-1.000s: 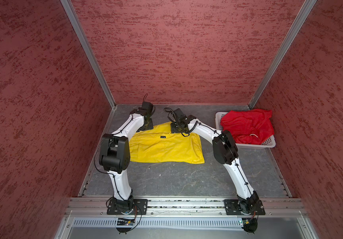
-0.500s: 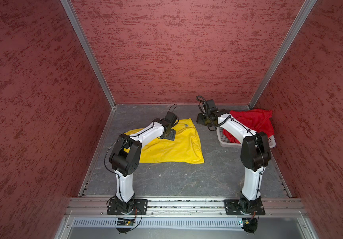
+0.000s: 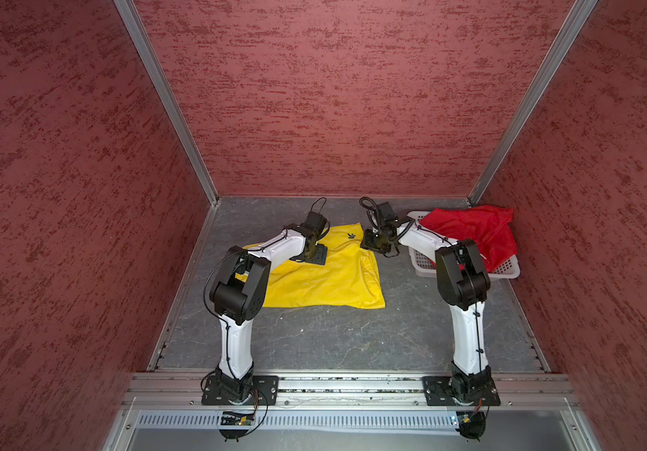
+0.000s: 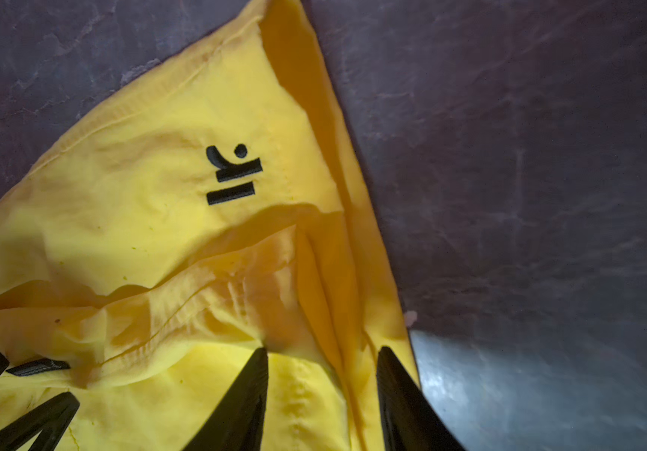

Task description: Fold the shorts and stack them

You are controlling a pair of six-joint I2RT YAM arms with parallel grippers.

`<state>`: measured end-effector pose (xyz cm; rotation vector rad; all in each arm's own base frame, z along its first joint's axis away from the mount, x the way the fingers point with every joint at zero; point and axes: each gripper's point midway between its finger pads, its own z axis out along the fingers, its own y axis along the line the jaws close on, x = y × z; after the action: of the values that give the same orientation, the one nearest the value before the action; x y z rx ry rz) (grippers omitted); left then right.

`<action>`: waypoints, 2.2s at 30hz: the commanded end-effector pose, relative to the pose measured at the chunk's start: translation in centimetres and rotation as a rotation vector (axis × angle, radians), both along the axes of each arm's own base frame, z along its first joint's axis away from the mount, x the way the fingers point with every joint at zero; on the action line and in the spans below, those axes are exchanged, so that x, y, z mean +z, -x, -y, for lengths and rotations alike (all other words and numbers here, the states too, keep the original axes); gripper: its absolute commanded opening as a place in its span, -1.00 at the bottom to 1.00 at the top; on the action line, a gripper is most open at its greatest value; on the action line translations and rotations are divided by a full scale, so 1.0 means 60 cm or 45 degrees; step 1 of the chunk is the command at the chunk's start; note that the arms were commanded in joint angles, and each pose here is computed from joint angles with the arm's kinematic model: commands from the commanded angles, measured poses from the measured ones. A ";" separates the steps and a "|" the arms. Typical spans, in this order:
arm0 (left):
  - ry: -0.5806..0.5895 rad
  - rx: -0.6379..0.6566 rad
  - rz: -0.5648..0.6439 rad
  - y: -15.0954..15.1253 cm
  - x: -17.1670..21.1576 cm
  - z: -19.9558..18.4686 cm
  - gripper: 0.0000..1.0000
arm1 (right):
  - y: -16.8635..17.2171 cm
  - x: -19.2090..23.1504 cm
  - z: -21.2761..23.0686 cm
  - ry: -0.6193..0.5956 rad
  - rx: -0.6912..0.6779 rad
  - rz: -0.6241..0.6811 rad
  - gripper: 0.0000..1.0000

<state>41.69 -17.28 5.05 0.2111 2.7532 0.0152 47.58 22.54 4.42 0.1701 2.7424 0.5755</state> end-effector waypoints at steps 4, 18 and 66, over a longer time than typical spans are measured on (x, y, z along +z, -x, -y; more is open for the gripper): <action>0.020 -0.028 -0.042 -0.008 -0.037 0.003 0.50 | -0.033 0.016 -0.029 -0.092 0.007 0.049 -0.10; -0.028 -0.017 -0.041 -0.023 -0.048 -0.008 -0.81 | -0.050 0.041 -0.030 -0.097 -0.026 0.093 -0.91; -0.032 0.261 0.235 -0.235 0.110 -0.127 0.46 | -0.259 0.048 -0.027 0.129 -0.153 0.470 -0.14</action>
<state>55.39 -12.65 12.07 -0.0254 2.5528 -0.0096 62.22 24.84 6.31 0.1594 2.4252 0.4195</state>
